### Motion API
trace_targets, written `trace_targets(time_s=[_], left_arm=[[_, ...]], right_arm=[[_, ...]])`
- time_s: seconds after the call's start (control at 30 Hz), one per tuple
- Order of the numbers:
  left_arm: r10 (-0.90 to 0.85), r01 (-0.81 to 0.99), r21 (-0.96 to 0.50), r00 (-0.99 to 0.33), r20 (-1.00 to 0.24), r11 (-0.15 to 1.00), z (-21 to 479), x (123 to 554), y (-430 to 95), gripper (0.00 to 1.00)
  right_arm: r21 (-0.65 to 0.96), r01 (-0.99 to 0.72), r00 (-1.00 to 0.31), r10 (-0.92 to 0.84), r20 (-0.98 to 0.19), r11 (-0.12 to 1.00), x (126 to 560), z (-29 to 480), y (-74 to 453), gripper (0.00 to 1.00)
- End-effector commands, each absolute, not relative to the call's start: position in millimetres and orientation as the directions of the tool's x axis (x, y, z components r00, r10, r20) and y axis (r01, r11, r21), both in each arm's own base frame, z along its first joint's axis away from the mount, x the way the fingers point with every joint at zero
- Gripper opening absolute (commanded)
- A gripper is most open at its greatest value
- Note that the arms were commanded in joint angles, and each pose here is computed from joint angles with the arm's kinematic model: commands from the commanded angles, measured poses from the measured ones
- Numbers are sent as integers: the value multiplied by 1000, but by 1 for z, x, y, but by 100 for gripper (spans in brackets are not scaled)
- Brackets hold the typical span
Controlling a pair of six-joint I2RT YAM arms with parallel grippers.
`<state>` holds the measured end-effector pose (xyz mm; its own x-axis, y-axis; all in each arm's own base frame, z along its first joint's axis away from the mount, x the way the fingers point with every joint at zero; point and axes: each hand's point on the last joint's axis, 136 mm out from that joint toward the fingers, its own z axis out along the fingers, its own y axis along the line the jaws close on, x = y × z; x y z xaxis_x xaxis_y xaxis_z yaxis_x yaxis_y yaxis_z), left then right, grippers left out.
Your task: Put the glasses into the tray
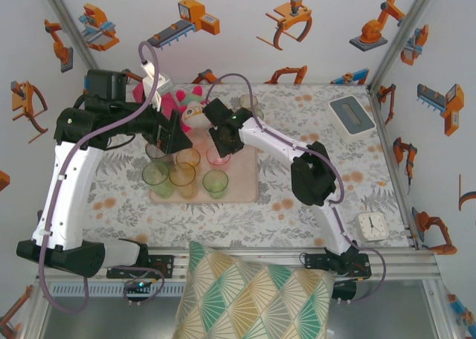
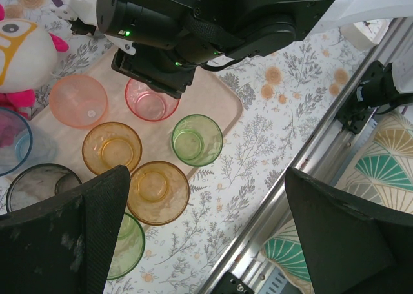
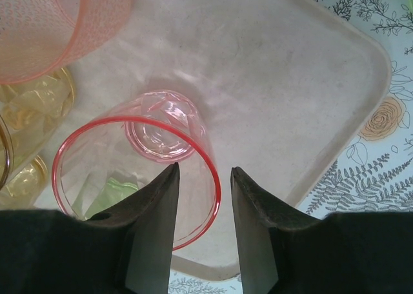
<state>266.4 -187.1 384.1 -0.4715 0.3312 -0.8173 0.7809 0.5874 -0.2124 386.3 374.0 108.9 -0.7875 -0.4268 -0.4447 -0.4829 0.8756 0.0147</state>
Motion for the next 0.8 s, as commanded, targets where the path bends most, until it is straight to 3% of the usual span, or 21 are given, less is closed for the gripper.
trace_targets(time_s=[0.0,0.43,0.77], left_arm=[[305,792,-212,-446,-841,573,399,259,-186,97],[300,787,-209,-445,-844,581,400,260,-184,97],[298,790,-218,-449,-842,574,400,262,-186,97]], right_arm=[[24,-486,-762,-410,-501,874,383,149,374,39],[14,-497,-736,-413,-536,868,385,177,372,40],[-93,-426,-672,-383,-634,900,402,233,335,41]])
